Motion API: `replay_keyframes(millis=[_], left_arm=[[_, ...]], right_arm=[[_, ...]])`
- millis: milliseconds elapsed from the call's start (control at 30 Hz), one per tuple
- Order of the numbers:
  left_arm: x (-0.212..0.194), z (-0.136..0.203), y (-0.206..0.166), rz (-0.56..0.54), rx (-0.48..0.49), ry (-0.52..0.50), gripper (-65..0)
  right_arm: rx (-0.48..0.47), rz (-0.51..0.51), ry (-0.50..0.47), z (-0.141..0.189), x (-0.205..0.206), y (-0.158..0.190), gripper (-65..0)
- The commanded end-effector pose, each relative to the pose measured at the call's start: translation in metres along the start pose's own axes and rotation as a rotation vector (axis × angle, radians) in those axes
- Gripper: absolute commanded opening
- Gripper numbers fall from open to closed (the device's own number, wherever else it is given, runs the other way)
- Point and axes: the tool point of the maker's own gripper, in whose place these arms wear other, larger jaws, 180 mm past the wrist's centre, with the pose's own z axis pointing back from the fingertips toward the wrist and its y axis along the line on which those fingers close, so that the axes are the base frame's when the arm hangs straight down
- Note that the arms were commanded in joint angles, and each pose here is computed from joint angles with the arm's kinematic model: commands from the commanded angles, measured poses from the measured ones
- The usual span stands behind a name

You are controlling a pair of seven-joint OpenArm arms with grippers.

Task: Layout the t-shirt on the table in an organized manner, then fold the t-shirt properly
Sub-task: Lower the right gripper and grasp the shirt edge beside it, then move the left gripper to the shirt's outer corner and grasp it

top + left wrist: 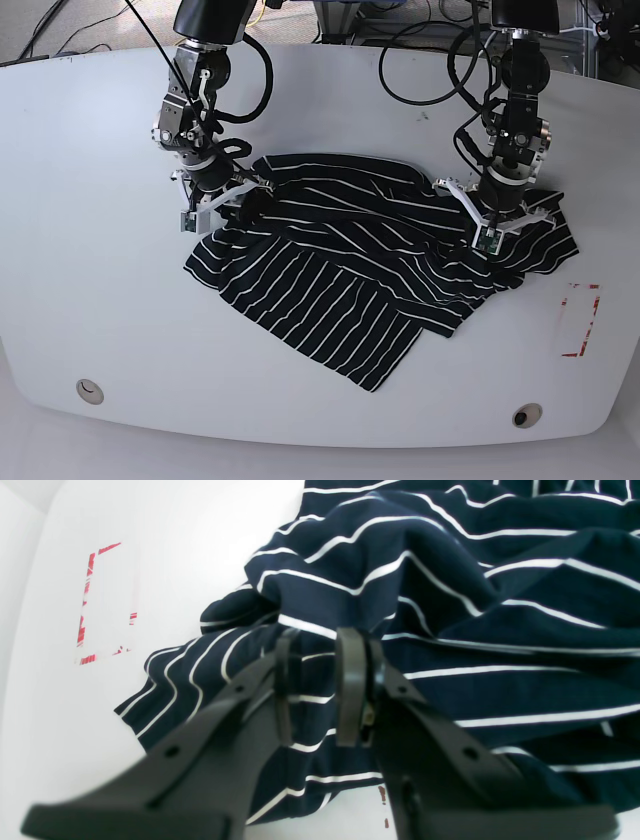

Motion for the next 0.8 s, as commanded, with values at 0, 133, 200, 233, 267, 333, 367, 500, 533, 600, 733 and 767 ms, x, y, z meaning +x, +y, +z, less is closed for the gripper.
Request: replay_keyframes(millis=[0, 133, 200, 233, 267, 333, 367, 500, 533, 600, 733, 767], left_arm=[[0.018, 0.001, 0.008, 0.000, 0.020, -0.059, -54.0], [0.017, 0.000, 0.008, 0.000, 0.019, -0.056, -54.0], [0.017, 0.001, 0.008, 0.001, 0.021, -0.056, -54.0], [0.016, 0.000, 0.008, 0.001, 0.021, -0.054, -54.0], [0.016, 0.001, 0.012, 0.004, 0.031, -0.054, -54.0], [0.015, 0.002, 0.024, 0.015, 0.060, -0.051, -54.0], [0.013, 0.004, 0.033, 0.029, 0.084, -0.050, -54.0], [0.008, 0.009, 0.061, 0.061, 0.154, -0.041, -48.6], [0.007, 0.009, 0.065, 0.065, 0.157, -0.040, -44.2], [0.007, 0.011, 0.073, 0.084, 0.158, -0.047, -35.4], [0.002, 0.021, 0.102, 0.169, 0.180, -0.066, -15.6], [0.000, 0.023, 0.108, 0.191, 0.186, -0.072, -13.6]], right_arm=[[0.005, 0.015, -0.004, 0.000, 0.005, 0.001, -65.0], [0.006, 0.018, -0.003, 0.000, 0.005, 0.001, -64.5], [0.006, 0.018, -0.003, 0.000, 0.005, 0.001, -65.0], [0.006, 0.018, -0.003, 0.000, 0.005, 0.001, -65.0], [0.006, 0.018, -0.003, 0.000, 0.005, 0.001, -65.0], [0.006, 0.018, -0.003, 0.000, 0.005, 0.001, -65.0], [0.006, 0.018, -0.003, 0.000, 0.005, 0.001, -65.0], [0.007, 0.019, -0.003, 0.000, 0.005, 0.001, -65.0], [0.007, 0.019, -0.003, 0.000, 0.005, 0.001, -65.0], [0.007, 0.019, -0.003, 0.000, 0.005, 0.001, -65.0], [0.007, 0.022, -0.002, 0.000, 0.005, 0.001, -65.0], [0.007, 0.022, -0.002, 0.000, 0.005, 0.001, -65.0]])
